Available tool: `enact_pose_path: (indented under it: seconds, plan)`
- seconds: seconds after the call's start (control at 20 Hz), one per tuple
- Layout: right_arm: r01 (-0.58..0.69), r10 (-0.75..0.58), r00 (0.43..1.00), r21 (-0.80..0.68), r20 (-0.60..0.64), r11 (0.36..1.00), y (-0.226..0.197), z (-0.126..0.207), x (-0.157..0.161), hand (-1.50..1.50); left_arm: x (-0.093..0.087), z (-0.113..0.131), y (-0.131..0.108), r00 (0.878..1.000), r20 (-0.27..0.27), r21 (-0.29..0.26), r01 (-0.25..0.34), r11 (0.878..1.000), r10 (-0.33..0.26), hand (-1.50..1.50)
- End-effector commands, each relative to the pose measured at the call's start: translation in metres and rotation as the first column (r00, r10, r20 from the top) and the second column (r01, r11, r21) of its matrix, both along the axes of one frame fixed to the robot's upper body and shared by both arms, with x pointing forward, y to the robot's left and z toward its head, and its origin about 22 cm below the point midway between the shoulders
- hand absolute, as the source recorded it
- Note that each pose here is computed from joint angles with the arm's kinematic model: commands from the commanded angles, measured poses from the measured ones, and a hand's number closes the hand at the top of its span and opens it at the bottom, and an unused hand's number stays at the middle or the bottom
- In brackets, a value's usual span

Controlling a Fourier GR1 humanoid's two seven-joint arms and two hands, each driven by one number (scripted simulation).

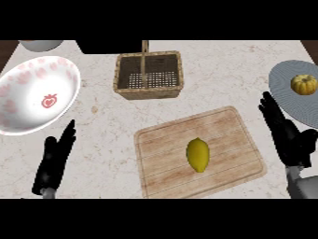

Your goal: Pick the lemon from the cutting board and place it in the basket

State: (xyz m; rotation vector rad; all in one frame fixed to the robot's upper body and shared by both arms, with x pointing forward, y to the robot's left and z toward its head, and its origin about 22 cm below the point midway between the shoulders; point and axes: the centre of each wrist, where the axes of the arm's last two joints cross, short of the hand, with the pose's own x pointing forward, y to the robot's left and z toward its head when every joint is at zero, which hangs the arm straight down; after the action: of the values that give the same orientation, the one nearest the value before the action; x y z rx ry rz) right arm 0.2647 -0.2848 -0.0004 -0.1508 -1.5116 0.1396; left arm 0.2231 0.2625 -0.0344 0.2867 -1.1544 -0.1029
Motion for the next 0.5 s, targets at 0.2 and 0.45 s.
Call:
enact_pose_path:
  seconds: [0.2,0.45]
  plan:
    - [0.370,-0.354,0.927,-0.157,0.124,0.916,-0.034,0.025,-0.028,1.50,0.041,0.066,0.028,0.947,0.317,0.024,-0.064,0.998,0.054,0.00]
    - [0.412,-0.344,0.834,-0.072,0.432,0.908,0.073,0.021,-0.012,-1.50,0.057,0.082,0.034,0.929,0.369,-0.012,-0.014,1.000,0.018,0.00]
